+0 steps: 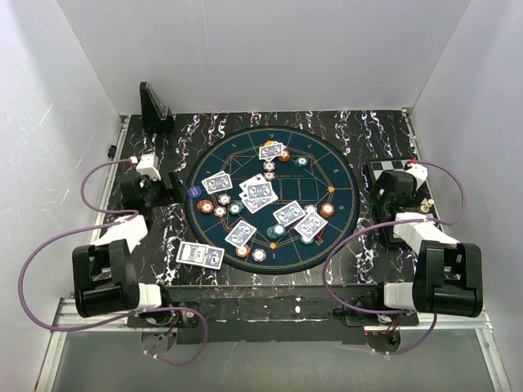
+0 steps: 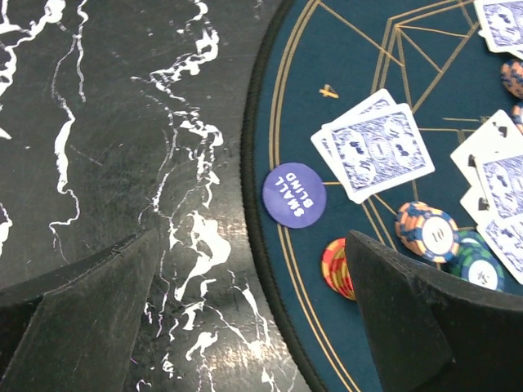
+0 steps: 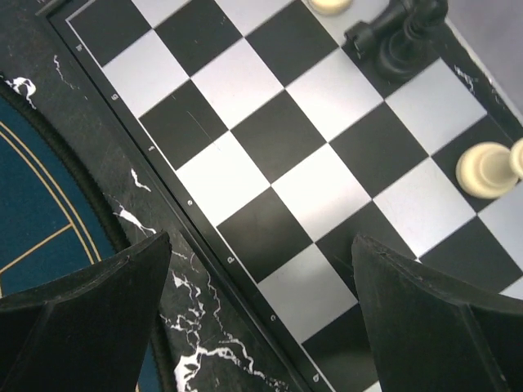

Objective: Distribute texas hold em gaming equipment

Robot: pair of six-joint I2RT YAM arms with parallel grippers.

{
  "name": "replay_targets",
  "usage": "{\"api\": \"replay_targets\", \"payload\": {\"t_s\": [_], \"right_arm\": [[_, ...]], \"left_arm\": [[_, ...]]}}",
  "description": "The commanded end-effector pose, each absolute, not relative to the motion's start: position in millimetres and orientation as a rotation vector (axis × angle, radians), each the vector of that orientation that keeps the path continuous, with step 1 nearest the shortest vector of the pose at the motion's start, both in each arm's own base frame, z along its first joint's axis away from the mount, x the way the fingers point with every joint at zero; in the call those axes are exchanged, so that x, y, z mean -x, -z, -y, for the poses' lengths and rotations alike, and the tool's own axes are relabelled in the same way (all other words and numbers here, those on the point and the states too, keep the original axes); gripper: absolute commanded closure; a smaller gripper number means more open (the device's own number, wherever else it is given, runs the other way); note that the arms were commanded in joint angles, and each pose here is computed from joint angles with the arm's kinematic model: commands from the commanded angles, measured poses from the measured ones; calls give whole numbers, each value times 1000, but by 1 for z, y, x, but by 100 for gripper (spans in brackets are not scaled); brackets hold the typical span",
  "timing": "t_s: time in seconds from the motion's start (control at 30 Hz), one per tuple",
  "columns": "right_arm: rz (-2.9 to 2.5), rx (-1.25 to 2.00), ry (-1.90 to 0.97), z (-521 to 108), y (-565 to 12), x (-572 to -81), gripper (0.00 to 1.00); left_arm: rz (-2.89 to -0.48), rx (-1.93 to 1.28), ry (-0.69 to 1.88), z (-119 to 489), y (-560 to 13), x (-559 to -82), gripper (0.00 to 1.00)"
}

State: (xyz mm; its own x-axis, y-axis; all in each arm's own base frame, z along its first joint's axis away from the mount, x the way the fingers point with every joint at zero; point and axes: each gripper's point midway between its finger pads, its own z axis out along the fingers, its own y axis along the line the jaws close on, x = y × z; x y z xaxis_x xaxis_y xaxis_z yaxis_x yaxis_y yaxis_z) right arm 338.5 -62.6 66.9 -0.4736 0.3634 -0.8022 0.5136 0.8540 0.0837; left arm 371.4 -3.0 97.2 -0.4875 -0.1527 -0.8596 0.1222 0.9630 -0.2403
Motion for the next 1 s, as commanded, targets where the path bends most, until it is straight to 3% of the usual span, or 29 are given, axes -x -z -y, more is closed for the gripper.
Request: {"api": "replay_targets", "payload": {"t_s": [0.0,0.3,0.4,0.67,0.97], "right_arm": [[-1899,-510,201,69,-106,-377,2],[-1763,-408,189,56,-108,-367,2],[-1634,-436,217,62,-119,-351,2],[-1462,-148,84,14,-124,-317,2],[-1553,-212,133,21,-120,-345,2]], "left_arm": [[-1894,74,221,-16,-116,-394,2],[-1666,-169,296,15,-121,-378,2],[-1630,-121,264,9,-117,-373,2],[-1603,-21,197,-6,-117,-366,2],[-1605,3,167,-8,-107,-373,2]]}}
